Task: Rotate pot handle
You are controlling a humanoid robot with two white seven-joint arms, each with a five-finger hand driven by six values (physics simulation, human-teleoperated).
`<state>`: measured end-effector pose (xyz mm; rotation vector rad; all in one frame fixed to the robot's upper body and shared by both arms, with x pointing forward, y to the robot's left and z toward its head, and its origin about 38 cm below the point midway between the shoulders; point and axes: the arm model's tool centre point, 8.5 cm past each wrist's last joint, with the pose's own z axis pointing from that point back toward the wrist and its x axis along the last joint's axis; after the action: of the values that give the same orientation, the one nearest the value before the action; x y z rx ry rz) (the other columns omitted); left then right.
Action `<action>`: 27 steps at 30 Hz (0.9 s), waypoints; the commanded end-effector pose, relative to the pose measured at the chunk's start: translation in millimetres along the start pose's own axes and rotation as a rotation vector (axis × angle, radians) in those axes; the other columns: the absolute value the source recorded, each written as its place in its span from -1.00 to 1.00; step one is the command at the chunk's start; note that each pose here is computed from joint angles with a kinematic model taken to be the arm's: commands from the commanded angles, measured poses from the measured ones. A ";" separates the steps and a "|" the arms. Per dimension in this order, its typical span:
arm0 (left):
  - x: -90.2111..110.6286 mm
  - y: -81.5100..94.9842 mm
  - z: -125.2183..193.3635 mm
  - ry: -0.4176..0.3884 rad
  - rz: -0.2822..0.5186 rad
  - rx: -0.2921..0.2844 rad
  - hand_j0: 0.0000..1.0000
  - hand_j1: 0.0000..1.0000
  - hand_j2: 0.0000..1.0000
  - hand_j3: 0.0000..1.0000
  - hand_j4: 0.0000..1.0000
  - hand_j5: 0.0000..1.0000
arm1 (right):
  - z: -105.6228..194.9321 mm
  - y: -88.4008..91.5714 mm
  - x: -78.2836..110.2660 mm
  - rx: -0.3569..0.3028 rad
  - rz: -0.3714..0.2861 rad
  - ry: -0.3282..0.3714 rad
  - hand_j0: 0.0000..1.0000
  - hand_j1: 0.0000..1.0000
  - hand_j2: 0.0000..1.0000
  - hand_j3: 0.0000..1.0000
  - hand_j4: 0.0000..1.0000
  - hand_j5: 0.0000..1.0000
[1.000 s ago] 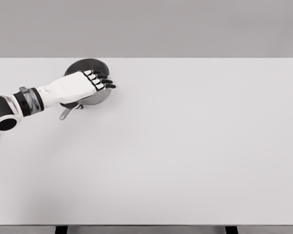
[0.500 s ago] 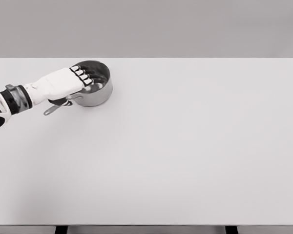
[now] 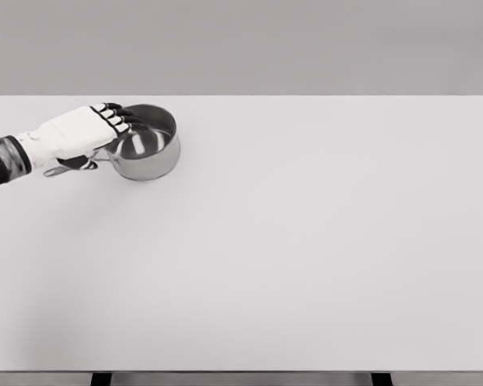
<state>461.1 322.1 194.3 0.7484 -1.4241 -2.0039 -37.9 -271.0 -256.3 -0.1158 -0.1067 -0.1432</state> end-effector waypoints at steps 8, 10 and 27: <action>-9.1 -4.9 3.4 0.032 -0.010 -0.023 1.00 1.00 1.00 1.00 1.00 1.00 | 0.0 0.0 0.0 0.000 -0.001 0.000 1.00 1.00 1.00 1.00 1.00 1.00; -12.2 -7.4 4.4 0.041 -0.003 -0.029 1.00 1.00 1.00 1.00 1.00 1.00 | -0.2 0.1 0.9 0.000 0.000 -0.001 1.00 1.00 1.00 1.00 1.00 1.00; -44.0 -16.7 10.1 0.133 0.016 -0.074 1.00 1.00 1.00 1.00 1.00 1.00 | 0.0 0.0 0.0 0.000 0.000 0.000 1.00 1.00 1.00 1.00 1.00 1.00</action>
<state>482.0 362.5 191.0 0.8260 -1.2793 -1.9523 -37.9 -271.0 -256.3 -0.1157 -0.1066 -0.1428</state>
